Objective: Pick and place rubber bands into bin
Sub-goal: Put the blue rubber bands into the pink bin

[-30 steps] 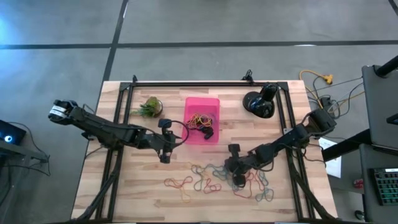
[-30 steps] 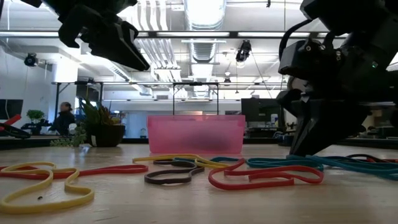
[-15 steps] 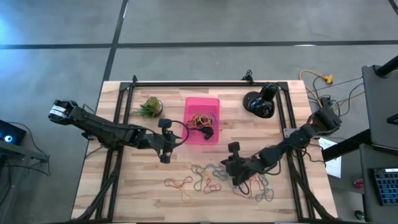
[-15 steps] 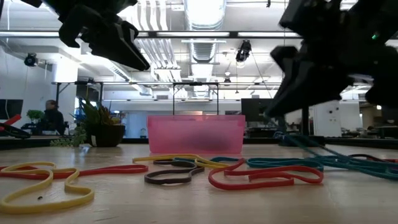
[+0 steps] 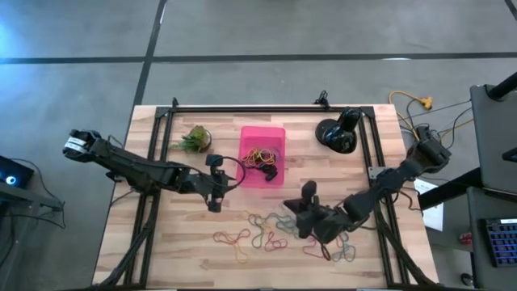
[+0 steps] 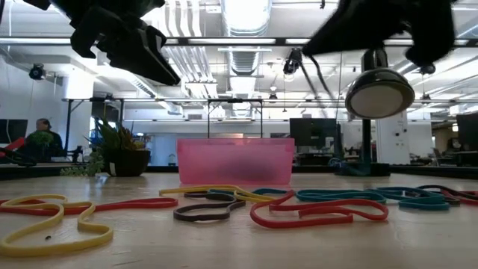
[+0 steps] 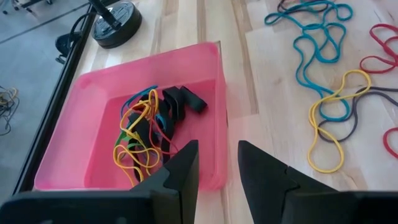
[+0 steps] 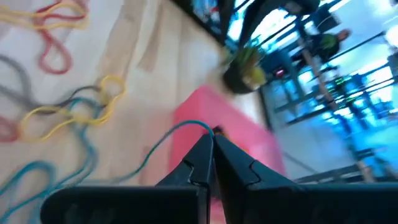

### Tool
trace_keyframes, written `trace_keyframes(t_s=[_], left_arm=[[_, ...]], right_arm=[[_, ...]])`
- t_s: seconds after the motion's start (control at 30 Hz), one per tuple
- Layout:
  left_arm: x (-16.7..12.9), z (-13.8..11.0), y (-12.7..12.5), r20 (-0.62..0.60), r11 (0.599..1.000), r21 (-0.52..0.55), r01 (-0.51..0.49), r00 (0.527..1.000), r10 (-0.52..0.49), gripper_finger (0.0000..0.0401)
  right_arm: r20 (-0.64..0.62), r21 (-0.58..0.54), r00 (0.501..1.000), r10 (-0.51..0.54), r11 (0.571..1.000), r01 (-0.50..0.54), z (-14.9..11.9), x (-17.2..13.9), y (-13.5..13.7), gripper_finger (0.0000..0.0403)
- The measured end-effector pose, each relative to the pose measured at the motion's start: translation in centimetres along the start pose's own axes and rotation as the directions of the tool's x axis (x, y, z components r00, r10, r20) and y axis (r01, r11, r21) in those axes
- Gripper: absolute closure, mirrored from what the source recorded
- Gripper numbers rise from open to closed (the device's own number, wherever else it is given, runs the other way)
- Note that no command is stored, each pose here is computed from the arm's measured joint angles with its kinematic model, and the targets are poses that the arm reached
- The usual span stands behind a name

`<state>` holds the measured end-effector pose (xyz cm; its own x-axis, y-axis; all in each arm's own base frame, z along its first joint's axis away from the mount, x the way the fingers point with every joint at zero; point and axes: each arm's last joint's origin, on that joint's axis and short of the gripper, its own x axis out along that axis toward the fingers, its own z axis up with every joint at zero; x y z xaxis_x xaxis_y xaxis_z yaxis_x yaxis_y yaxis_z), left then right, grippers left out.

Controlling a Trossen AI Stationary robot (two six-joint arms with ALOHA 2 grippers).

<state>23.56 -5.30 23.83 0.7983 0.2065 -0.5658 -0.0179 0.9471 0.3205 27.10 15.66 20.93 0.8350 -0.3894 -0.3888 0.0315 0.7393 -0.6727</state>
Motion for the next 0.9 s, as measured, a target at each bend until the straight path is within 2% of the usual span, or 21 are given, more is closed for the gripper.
trace_keyframes(t_s=[0.2,0.37,0.5,0.63,0.9], left_arm=[[0.0,-0.1,0.0,-0.002,1.0,0.001,0.0,1.0,0.0,0.0305],[0.0,-0.1,0.0,-0.004,1.0,0.002,0.0,1.0,0.0,0.0305],[0.0,-0.1,0.0,-0.004,1.0,0.002,0.0,1.0,0.0,0.0305],[0.1,-0.2,0.0,-0.004,1.0,0.002,0.0,1.0,0.0,0.0305],[0.1,-0.2,-0.1,-0.006,1.0,0.004,0.001,1.0,-0.001,0.0305]], right_arm=[[0.013,-0.059,0.998,-0.054,0.997,0.055,2.2,0.8,-2.2,0.0394],[-0.024,-0.076,0.993,-0.112,0.991,0.11,2.5,2.6,-4.6,0.0394],[-0.082,-0.051,0.985,-0.151,0.988,0.148,1.6,4.7,-7.1,0.0394],[-0.116,0.001,0.986,-0.117,0.993,0.118,0.1,7.1,-9.5,0.0394],[-0.166,0.177,0.985,-0.052,0.981,0.082,-3.4,10.5,-14.2,0.0394]])
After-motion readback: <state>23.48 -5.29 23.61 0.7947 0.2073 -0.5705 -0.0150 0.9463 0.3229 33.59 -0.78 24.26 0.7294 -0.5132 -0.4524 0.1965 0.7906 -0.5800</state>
